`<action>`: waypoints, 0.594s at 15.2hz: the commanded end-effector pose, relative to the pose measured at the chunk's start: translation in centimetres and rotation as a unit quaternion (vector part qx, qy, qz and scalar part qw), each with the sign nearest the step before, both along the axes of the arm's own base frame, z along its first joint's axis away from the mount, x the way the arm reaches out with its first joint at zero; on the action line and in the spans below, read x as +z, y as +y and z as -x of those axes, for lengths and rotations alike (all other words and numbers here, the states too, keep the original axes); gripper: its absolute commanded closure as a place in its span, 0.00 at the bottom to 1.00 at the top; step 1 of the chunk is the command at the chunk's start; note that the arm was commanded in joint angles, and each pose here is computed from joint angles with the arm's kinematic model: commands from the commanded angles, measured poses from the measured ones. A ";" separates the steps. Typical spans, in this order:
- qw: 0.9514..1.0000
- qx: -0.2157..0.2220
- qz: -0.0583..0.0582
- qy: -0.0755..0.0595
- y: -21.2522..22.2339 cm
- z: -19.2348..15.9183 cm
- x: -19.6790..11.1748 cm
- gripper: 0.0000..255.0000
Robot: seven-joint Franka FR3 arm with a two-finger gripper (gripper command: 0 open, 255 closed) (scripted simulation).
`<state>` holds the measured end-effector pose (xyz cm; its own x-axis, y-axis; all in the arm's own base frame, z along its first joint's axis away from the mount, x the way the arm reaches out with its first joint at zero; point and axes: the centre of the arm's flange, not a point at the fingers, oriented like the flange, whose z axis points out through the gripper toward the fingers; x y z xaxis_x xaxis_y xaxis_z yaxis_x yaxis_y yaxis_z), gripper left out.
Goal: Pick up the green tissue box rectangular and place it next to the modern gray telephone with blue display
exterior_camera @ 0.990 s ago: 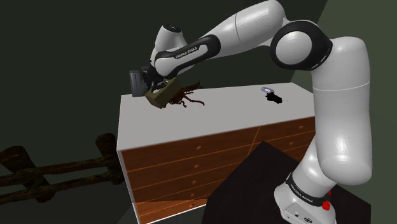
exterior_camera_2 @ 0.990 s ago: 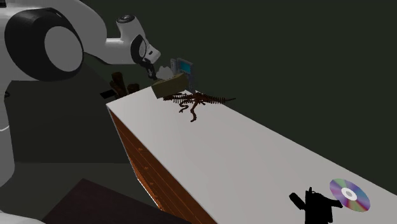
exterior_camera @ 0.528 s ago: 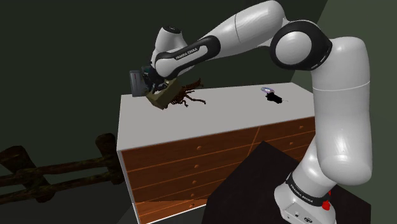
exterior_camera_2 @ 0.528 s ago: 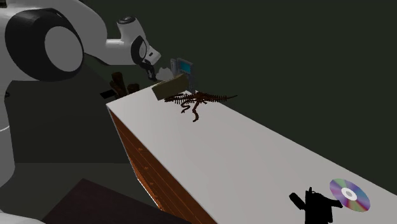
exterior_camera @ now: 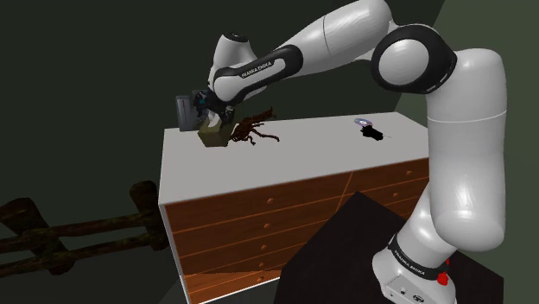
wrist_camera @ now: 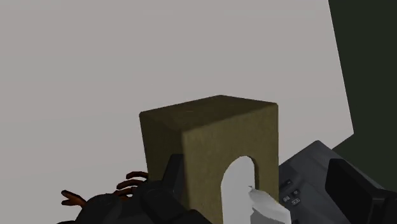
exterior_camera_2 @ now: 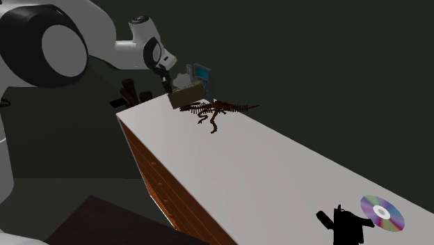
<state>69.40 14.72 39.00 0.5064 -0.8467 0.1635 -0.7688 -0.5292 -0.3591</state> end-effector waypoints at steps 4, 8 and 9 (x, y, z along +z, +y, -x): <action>1.000 0.000 0.000 0.000 -0.2 1.3 2.9 0.00; 1.000 0.000 0.000 0.000 -0.2 1.3 2.9 0.00; 1.000 0.000 0.000 0.000 -0.2 1.3 2.9 0.00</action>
<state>68.06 14.48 41.87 0.5065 -0.8466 0.1637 -0.7685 -0.5293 -0.3594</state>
